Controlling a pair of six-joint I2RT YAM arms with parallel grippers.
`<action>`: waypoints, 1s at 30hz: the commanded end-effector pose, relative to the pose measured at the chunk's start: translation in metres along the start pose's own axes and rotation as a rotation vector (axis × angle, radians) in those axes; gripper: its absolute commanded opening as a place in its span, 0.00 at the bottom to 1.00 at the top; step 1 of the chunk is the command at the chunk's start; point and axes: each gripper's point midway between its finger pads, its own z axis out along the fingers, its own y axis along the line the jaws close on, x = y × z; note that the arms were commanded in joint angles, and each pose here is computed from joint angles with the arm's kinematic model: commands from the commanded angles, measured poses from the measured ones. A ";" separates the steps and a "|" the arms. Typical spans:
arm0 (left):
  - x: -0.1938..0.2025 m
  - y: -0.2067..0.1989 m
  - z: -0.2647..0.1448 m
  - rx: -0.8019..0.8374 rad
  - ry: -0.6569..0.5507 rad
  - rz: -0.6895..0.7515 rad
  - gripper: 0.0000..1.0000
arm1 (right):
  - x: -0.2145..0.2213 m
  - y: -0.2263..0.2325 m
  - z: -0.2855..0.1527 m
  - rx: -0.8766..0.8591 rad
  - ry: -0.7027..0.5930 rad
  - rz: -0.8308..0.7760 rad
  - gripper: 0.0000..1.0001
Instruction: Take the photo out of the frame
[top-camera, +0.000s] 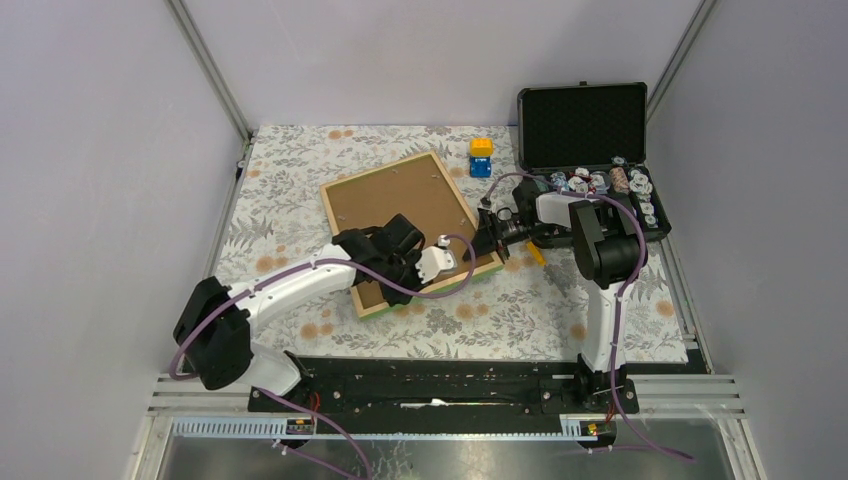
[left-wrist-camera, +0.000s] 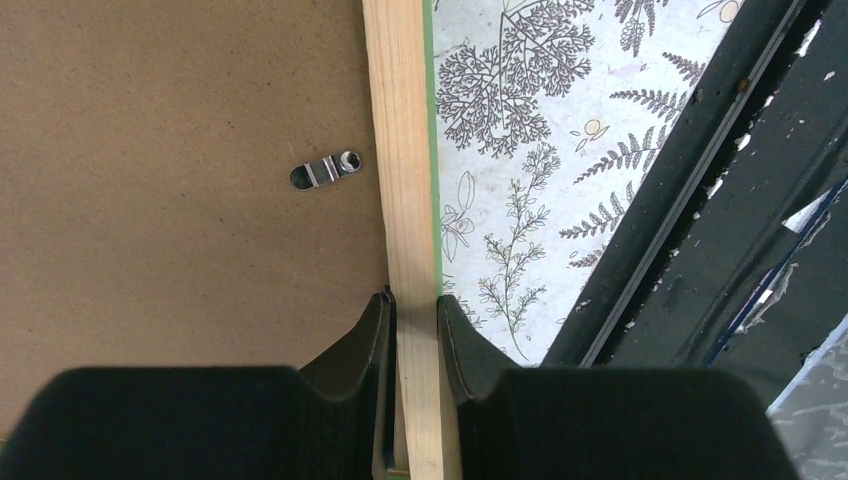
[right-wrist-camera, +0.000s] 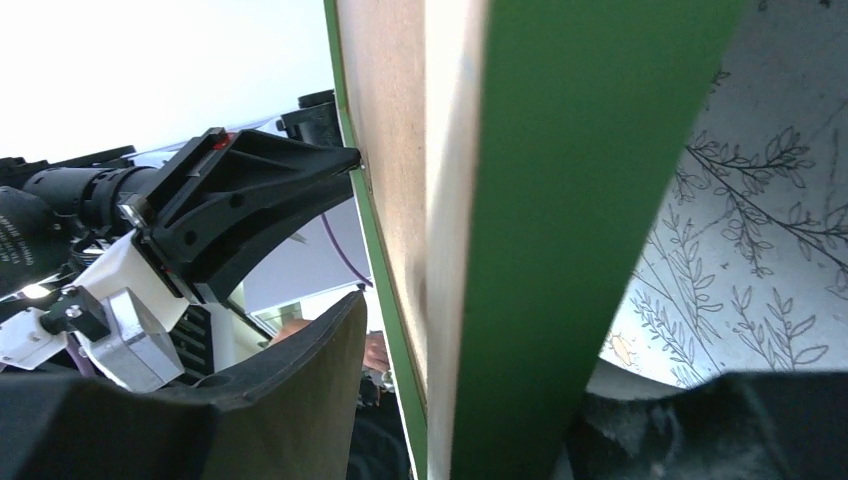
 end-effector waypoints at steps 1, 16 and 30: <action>-0.034 0.005 -0.012 -0.032 -0.159 0.084 0.00 | 0.001 0.031 0.006 -0.117 0.036 -0.006 0.52; -0.033 0.004 -0.007 -0.044 -0.173 0.139 0.00 | 0.007 0.039 0.018 -0.093 0.065 -0.012 0.24; -0.058 0.076 -0.093 -0.143 -0.375 -0.162 0.66 | -0.003 0.050 0.003 0.121 0.013 -0.135 0.00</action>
